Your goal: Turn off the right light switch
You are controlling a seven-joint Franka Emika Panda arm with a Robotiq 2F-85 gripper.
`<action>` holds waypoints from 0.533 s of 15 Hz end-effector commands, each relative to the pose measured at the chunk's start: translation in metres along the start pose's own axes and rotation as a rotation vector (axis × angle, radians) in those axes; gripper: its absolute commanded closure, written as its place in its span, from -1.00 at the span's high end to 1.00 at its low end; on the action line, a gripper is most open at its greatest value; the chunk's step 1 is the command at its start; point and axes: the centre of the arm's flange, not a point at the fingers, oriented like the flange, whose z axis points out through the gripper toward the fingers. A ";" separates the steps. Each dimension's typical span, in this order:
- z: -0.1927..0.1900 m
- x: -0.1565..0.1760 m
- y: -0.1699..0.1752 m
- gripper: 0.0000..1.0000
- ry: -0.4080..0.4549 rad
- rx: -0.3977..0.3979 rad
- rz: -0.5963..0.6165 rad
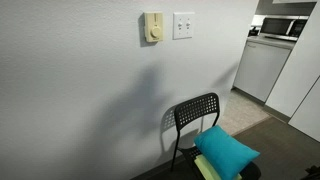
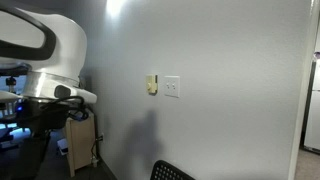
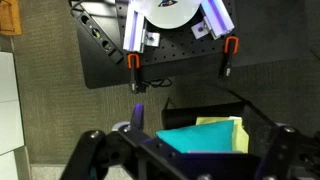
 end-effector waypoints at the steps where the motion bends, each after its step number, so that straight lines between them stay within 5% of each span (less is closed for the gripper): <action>1: 0.000 0.000 0.000 1.00 0.000 0.000 0.000; 8: -0.013 0.015 0.000 1.00 0.079 -0.021 -0.032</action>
